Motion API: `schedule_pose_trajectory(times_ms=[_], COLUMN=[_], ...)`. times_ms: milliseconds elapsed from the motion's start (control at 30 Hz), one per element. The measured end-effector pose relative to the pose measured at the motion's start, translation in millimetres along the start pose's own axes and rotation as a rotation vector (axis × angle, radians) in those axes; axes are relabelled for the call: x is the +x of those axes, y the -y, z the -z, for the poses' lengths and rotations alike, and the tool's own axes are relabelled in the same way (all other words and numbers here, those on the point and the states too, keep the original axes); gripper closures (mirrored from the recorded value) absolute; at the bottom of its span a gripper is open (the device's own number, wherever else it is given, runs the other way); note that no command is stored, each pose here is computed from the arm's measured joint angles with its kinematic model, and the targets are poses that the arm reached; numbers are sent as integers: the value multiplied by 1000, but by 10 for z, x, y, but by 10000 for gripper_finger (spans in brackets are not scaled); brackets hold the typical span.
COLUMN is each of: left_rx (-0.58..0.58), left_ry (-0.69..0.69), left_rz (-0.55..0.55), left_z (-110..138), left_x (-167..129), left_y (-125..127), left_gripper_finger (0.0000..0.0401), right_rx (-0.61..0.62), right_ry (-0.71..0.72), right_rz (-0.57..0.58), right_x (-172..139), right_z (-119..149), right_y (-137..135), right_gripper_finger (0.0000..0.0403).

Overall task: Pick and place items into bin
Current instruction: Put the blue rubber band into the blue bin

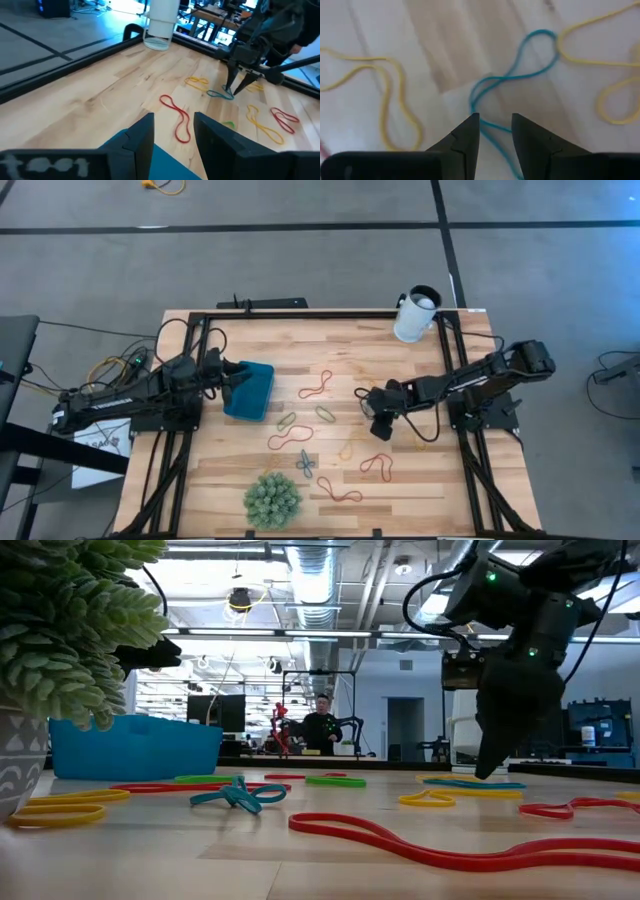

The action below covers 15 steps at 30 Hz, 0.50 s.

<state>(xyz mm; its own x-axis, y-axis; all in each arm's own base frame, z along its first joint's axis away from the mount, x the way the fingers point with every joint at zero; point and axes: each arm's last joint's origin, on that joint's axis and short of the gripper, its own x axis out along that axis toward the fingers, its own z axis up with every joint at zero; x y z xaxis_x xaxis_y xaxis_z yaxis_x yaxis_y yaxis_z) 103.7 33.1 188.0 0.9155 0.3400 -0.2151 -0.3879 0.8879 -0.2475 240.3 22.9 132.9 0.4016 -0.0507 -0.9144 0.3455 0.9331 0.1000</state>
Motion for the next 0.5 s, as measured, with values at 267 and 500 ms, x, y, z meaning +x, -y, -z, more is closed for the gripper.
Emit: schedule_pose_trajectory(times_ms=[267,500], left_rx=[-39,-41], left_ry=[12,13], left_rz=[-31,-36], left_z=[-5,-4], left_x=[-1,0], left_y=[-9,-11], left_gripper_finger=[273,273], right_rx=[-12,-35], right_ry=[17,56], right_rz=[-4,-38], right_x=[20,11], right_z=[-1,-9], right_y=[-42,-128], right_gripper_finger=[294,294])
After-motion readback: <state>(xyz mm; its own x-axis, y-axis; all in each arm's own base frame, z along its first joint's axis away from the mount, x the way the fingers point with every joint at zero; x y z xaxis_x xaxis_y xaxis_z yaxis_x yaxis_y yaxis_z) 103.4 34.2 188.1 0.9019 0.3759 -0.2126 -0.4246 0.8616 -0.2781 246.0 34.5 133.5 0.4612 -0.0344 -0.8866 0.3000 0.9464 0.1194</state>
